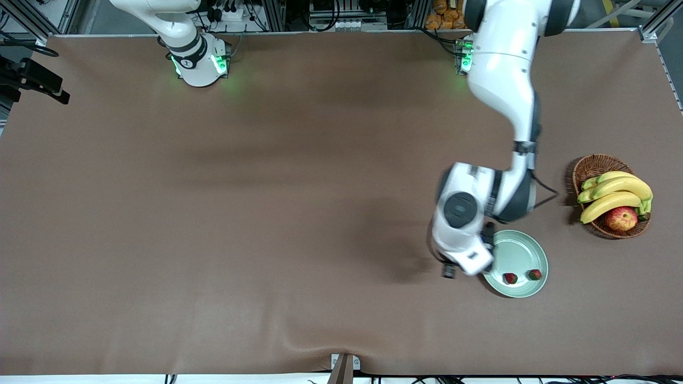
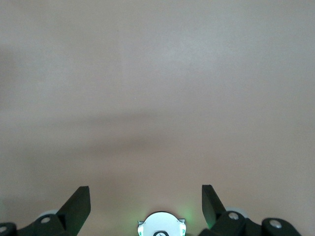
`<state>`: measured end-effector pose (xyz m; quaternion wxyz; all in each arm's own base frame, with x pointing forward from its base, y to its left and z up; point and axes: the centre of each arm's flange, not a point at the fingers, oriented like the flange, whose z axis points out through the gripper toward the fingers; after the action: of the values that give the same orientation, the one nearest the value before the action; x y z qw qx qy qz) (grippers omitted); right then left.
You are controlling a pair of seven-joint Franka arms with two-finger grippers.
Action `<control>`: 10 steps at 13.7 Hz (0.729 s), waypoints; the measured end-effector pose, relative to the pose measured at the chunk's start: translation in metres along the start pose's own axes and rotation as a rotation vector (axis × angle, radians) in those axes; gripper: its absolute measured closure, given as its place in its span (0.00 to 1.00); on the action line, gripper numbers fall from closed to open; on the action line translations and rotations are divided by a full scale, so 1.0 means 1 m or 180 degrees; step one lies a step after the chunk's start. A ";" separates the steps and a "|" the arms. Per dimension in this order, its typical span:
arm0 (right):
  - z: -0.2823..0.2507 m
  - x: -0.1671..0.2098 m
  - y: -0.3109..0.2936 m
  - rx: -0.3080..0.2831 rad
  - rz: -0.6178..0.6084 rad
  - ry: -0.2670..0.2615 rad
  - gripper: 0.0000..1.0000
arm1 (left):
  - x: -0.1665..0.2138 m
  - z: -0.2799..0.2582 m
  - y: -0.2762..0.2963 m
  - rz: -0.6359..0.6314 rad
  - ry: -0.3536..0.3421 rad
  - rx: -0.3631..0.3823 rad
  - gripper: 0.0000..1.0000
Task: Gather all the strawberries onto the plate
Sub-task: 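Carry the strawberry to the plate and open the left gripper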
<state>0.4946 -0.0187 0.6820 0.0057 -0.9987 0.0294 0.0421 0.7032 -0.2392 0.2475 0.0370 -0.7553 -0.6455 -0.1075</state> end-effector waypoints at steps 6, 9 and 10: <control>0.002 -0.005 -0.005 -0.0006 -0.0031 -0.0115 0.00 | 0.128 0.048 -0.008 -0.0037 0.0024 0.0492 0.67; 0.002 -0.005 -0.005 -0.0006 -0.0031 -0.0123 0.00 | 0.150 0.064 -0.014 -0.0001 -0.0129 0.0607 0.67; 0.002 -0.005 -0.005 -0.0006 -0.0031 -0.0124 0.00 | 0.146 0.069 -0.017 0.0013 -0.0177 0.0649 0.67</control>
<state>0.4896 -0.0138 0.6806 0.0056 -0.9978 0.0243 0.0615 0.7151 -0.0817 0.2093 0.0960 -0.7515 -0.6523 -0.0202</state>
